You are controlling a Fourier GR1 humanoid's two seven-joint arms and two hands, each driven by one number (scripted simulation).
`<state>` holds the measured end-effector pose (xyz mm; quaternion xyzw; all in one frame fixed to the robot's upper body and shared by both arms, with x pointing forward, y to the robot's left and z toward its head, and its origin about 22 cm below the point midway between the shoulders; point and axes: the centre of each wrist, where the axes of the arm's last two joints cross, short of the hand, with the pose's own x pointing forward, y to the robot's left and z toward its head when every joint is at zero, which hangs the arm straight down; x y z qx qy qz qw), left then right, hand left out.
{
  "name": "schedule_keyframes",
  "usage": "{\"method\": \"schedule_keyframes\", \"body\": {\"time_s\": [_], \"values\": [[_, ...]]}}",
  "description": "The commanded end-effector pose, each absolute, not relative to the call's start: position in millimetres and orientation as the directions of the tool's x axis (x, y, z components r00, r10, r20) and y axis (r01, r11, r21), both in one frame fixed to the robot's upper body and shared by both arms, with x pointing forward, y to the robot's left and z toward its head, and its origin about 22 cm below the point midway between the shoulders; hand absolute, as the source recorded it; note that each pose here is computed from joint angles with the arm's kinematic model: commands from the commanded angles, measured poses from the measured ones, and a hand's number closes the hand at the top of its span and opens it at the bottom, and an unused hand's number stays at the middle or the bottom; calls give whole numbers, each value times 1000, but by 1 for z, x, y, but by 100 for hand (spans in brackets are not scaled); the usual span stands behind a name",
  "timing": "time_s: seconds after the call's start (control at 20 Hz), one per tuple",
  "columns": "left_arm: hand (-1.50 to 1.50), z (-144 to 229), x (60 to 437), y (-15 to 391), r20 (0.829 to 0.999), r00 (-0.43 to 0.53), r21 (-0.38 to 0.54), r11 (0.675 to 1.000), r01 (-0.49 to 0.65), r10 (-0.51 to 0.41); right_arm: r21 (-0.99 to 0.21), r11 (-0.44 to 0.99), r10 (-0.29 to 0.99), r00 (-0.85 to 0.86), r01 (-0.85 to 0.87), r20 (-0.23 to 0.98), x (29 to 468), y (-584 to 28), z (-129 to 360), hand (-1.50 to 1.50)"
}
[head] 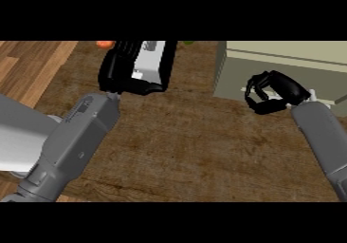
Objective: Pick up the cup, place it into the drawer and close the drawer
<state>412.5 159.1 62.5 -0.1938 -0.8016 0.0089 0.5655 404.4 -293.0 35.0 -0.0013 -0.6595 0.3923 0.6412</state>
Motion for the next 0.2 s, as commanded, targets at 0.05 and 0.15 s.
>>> {"method": "schedule_keyframes", "body": {"time_s": [0.05,0.15], "values": [[-150,56,408,160,900,-269,-256,915,312,343,-633,736,591,-230,-238,773,434,-321,119,150],[-150,57,410,171,902,-282,-238,923,303,326,-644,725,598,-240,-245,764,432,-332,129,150]]}}
